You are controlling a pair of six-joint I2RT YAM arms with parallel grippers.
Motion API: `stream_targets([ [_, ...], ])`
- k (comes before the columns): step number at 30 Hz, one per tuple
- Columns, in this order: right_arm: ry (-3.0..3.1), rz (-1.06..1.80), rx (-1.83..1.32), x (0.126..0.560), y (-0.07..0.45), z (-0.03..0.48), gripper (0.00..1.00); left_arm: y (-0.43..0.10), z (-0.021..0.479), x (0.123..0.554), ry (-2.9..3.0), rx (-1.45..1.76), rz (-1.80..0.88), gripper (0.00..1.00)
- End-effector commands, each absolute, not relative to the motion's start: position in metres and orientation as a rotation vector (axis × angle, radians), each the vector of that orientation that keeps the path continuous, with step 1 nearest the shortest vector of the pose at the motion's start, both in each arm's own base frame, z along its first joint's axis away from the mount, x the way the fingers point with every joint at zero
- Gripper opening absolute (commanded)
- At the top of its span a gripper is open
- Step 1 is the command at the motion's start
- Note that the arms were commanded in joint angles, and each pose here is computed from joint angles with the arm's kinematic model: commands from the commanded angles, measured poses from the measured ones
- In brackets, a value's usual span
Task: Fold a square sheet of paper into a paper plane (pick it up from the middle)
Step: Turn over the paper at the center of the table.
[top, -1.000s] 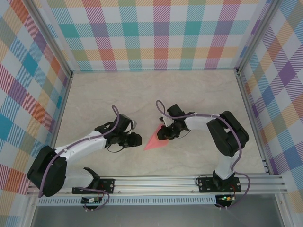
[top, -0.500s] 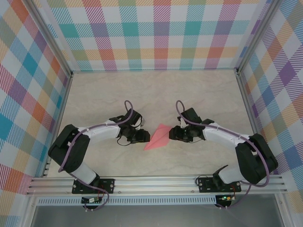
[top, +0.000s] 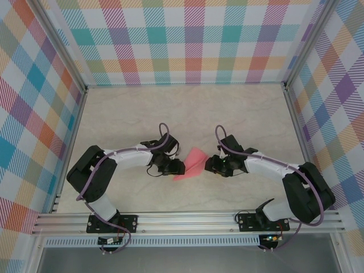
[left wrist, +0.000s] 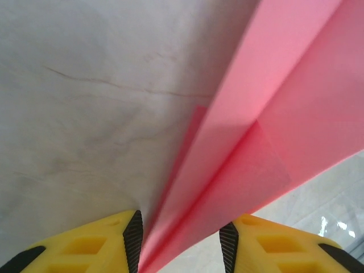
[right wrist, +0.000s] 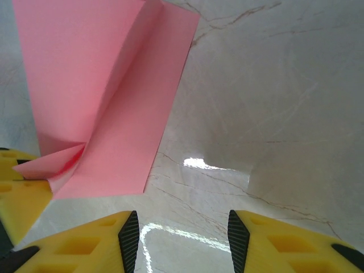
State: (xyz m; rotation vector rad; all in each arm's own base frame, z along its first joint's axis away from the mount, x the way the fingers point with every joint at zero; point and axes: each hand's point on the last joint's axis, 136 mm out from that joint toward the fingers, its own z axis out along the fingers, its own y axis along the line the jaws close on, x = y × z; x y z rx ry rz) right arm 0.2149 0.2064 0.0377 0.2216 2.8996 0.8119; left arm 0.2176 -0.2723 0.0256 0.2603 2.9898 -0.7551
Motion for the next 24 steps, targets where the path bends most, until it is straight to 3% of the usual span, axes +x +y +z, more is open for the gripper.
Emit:
stream_targets([
  [1, 2.881, 0.814, 0.252, 0.215, 0.205, 0.040, 0.48, -0.281, 0.027, 0.203, 3.010, 0.264, -0.791, 0.42],
  [17, 2.842, 0.890, 0.213, 0.219, 0.214, 0.047, 0.48, -0.264, 0.071, 0.212, 2.844, 0.215, -0.744, 0.47],
  [24, 2.816, 1.020, 0.303, 0.221, 0.227, 0.046, 0.43, -0.288, 0.070, 0.219, 2.837, 0.296, -0.828, 0.39],
])
